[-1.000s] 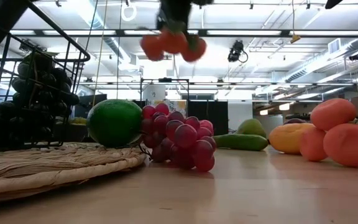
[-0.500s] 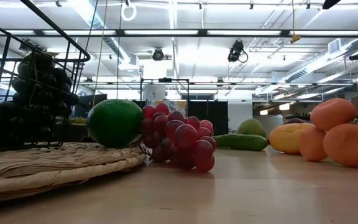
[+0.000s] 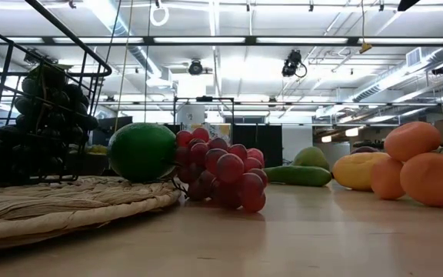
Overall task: Build produce basket
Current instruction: Put the top tangerine into the black wire basket, then put the black grapes into the black wire basket
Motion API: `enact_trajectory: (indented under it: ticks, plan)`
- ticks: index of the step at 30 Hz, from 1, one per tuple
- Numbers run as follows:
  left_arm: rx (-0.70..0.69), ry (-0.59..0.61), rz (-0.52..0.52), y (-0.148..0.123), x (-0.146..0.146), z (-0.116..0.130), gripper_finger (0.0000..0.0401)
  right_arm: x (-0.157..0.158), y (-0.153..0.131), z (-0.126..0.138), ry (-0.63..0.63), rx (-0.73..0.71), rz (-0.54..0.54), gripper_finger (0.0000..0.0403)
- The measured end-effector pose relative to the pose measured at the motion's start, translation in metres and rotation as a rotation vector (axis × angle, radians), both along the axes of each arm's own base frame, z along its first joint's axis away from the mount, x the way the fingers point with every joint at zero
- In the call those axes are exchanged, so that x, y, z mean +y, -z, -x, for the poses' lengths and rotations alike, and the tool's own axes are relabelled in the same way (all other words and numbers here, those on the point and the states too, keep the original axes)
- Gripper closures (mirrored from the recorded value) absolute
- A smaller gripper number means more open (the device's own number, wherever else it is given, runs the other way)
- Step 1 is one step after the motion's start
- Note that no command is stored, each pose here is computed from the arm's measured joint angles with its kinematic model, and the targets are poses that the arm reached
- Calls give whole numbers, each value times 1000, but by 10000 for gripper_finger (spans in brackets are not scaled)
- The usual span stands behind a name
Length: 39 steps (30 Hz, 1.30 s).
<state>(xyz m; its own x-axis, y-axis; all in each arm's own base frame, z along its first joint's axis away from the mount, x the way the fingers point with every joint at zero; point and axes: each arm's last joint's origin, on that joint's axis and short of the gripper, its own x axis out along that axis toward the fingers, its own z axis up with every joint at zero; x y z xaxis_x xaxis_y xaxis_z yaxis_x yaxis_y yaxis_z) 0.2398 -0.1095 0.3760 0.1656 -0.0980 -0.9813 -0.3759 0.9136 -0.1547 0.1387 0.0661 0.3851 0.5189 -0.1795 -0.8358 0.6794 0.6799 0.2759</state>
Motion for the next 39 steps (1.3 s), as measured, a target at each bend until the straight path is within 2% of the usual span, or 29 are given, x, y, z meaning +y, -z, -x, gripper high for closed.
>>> enact_trajectory:
  ticks: [3,7,10,17,22,29,35,39]
  plan:
    - [-12,-23,16,7,-3,13,388,0,0,0,-9,1,8,133]
    - [-28,-31,33,15,-9,16,366,0,0,0,-10,0,8,133]
    - [-21,-21,30,18,-12,17,331,0,0,-1,-2,-9,5,133]
    - [-12,-25,16,21,-8,14,220,8,-5,-16,-37,-132,-4,133]
    - [-17,-31,11,21,1,10,174,20,0,-39,-76,-162,22,133]
    - [-121,-93,29,3,20,-2,172,36,26,-83,-99,-83,63,133]
    - [-381,-152,29,-35,34,-14,193,45,48,-104,-123,33,-3,133]
    - [-578,-165,29,-57,38,-23,206,56,54,-102,-147,89,-79,133]
